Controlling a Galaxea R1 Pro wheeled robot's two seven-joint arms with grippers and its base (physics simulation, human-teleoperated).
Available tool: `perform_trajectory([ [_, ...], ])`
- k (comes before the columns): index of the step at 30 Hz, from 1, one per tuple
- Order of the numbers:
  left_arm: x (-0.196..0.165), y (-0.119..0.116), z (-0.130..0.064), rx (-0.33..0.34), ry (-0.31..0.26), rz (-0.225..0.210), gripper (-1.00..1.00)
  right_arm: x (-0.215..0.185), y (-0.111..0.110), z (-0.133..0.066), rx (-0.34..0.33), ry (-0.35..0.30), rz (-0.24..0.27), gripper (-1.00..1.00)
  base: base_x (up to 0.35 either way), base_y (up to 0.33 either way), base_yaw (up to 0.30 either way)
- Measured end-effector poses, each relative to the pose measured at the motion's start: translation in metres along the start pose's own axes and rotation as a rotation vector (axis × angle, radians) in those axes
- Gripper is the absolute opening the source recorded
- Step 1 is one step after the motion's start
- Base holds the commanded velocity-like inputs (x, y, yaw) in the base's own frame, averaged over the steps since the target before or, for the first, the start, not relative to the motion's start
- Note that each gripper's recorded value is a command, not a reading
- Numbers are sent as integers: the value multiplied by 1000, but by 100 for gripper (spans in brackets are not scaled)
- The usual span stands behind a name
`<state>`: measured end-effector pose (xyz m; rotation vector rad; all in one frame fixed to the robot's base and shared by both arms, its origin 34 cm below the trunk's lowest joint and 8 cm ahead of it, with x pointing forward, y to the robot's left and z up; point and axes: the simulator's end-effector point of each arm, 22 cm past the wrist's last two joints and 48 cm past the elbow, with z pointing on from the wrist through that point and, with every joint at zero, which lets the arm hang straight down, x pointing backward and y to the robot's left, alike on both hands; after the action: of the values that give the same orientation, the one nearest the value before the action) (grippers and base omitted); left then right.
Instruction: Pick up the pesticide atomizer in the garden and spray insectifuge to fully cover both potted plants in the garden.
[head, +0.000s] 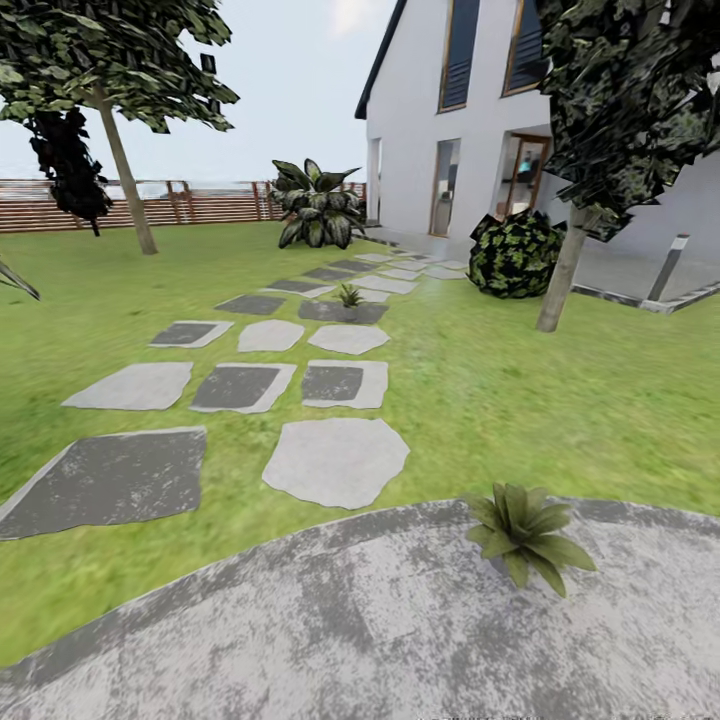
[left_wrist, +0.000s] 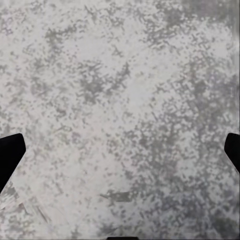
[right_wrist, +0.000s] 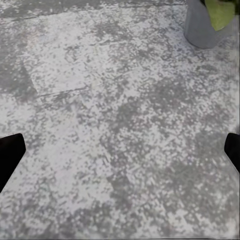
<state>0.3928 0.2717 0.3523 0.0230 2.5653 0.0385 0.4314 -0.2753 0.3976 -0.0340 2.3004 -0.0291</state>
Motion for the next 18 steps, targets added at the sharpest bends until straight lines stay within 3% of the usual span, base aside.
perform_trajectory([
  [18, 0, 0, 0, 0, -1, -1, 100, 1, -2, 0, 3, 2, 0, 100, 0, -16, -258],
])
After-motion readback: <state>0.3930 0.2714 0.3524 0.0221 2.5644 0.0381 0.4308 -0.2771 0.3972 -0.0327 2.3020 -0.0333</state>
